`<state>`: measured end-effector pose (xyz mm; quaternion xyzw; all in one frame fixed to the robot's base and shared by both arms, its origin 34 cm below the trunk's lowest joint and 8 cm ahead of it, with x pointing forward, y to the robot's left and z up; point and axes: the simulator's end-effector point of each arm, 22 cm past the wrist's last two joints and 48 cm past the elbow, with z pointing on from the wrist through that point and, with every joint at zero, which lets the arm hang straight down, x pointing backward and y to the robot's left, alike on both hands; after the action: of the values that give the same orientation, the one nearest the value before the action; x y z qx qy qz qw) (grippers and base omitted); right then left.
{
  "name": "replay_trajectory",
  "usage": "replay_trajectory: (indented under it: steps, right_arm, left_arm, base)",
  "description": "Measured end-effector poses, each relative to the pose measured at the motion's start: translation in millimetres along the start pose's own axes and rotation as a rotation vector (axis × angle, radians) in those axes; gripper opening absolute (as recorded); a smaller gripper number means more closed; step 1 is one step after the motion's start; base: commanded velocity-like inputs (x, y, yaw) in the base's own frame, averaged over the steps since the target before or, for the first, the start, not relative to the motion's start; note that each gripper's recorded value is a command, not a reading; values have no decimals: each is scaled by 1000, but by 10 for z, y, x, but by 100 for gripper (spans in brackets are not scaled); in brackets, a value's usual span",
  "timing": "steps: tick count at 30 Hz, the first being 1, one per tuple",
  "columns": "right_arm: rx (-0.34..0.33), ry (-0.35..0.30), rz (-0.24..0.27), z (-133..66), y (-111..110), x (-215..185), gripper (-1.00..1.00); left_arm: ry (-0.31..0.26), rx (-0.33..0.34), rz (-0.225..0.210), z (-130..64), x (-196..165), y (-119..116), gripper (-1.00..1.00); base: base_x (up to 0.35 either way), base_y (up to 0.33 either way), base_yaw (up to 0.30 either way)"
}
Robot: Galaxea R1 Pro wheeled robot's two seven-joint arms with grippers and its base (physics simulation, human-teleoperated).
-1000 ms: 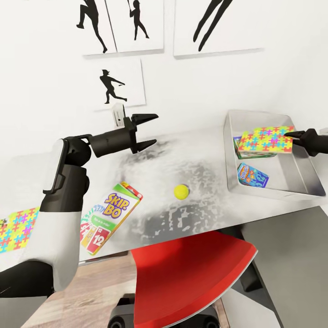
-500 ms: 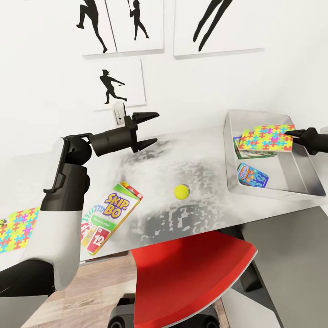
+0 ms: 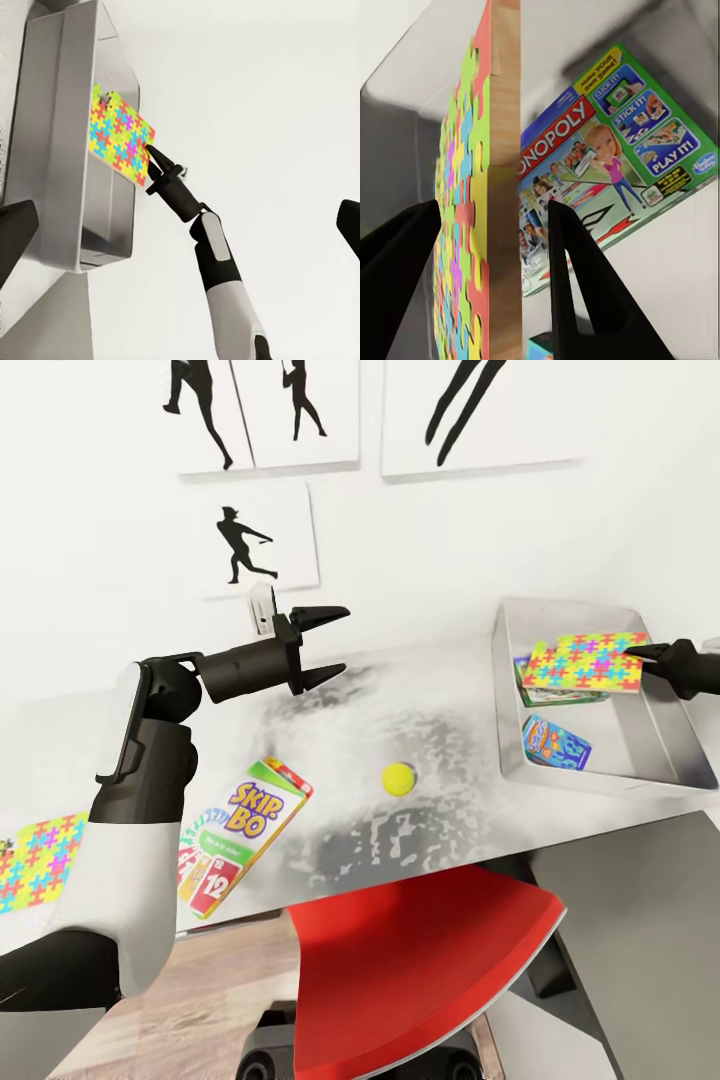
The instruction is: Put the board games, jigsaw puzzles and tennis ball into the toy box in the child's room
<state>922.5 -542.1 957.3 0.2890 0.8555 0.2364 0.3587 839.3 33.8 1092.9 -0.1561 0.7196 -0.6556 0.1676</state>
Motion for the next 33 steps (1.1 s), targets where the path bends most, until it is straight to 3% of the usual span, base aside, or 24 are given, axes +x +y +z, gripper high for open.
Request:
replay_trajectory:
  steps: [27, 28, 33]
  right_arm:
    - [5, -13, -4, -1, -42, -38, -100]
    - [5, -14, -4, -1, -42, -40, 100]
    - [4, -16, -6, 4, -35, -43, 100]
  left_arm:
    - [5, -26, -7, 31, 20, 88, 100]
    - [5, -26, -7, 31, 20, 88, 100]
    - [5, -26, -7, 32, 20, 88, 100]
  base:
    - [0, 0, 0]
    - [0, 0, 0]
    - [0, 0, 0]
